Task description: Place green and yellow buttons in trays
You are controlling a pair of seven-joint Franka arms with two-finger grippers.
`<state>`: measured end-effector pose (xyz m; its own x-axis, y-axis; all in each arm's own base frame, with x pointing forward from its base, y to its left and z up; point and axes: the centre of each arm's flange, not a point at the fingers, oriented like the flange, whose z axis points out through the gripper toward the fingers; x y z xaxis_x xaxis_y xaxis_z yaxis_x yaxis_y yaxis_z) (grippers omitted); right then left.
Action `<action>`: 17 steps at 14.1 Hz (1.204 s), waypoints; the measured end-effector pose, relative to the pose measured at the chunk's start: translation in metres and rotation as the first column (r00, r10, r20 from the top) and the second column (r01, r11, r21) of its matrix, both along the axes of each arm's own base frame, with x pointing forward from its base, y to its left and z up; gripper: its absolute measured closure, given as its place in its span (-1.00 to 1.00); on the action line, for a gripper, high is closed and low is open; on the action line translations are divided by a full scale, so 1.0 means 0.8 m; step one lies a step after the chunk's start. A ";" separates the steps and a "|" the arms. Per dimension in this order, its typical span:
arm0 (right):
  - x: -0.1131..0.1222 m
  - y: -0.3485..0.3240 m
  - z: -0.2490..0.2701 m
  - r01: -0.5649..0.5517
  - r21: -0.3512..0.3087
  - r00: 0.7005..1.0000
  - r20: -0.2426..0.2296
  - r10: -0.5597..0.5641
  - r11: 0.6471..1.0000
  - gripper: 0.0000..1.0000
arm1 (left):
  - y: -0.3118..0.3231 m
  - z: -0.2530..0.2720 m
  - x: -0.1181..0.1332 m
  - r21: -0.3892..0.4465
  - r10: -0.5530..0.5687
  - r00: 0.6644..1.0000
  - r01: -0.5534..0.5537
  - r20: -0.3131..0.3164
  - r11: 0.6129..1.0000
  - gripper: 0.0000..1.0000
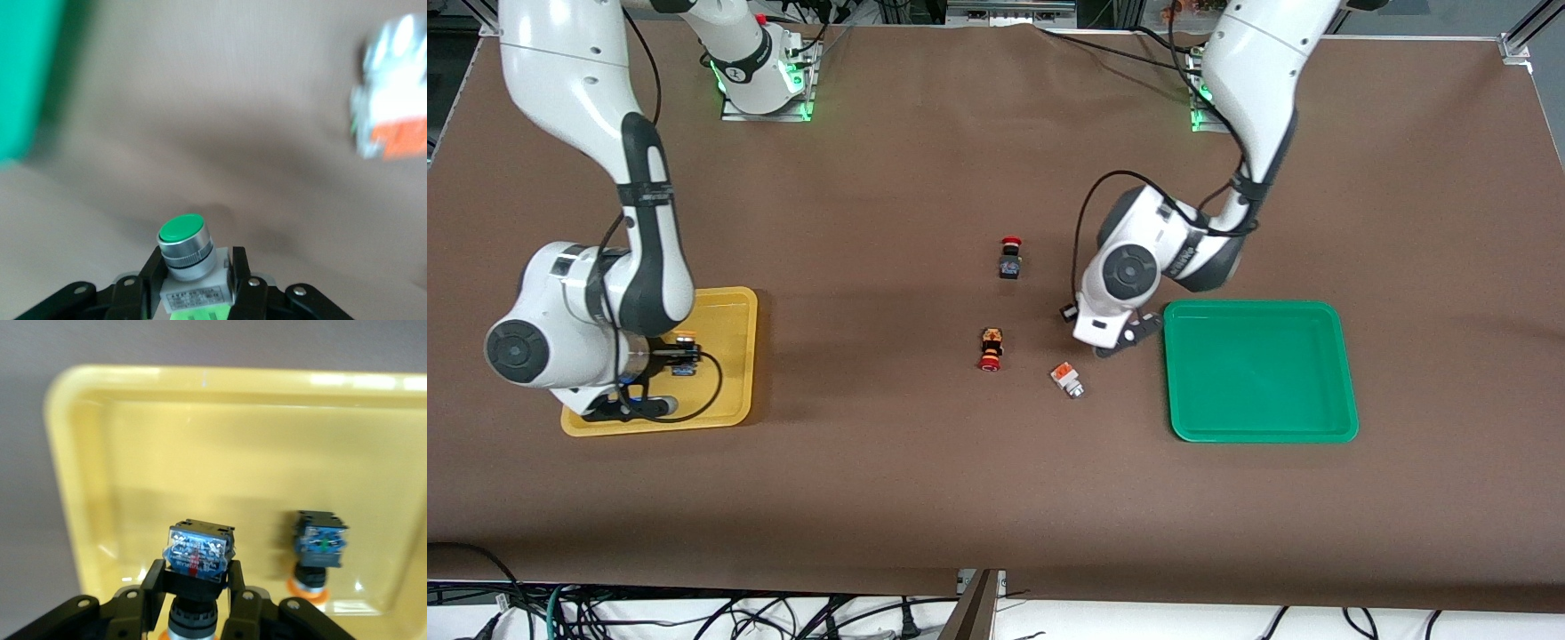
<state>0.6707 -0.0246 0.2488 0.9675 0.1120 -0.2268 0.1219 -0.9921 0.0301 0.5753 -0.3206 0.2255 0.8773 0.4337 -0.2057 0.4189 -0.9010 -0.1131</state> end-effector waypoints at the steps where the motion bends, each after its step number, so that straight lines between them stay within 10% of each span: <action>1: -0.002 -0.014 -0.011 -0.020 0.002 1.000 0.003 0.020 1.000 0.17 | 0.028 0.022 0.025 0.007 -0.044 0.999 0.043 0.010 0.999 0.13; 5: -0.003 -0.023 -0.023 -0.036 0.006 0.999 0.013 0.036 0.999 0.08 | 0.178 0.049 0.095 -0.035 -0.214 0.977 0.214 0.014 0.976 0.13; 11: 0.025 0.010 0.056 -0.049 0.084 0.998 0.044 0.046 0.995 -0.98 | 0.367 -0.010 0.120 -0.097 -0.365 0.931 0.362 -0.009 0.927 0.13; 13: 0.030 0.019 0.092 -0.062 0.101 0.998 0.029 0.059 0.993 -1.00 | 0.399 -0.030 0.120 -0.104 -0.370 0.929 0.367 -0.012 0.924 0.13; 17: 0.032 0.014 0.114 -0.057 0.105 0.998 0.020 0.056 0.993 -1.00 | 0.395 -0.036 0.122 -0.115 -0.376 0.927 0.372 -0.008 0.921 -0.53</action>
<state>0.6964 -0.0131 0.3399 0.9625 0.1891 -0.1947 0.1782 -0.9813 -0.0721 0.6726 -0.0045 0.1965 0.9641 0.0486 -0.2609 0.0471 -0.9988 -0.0123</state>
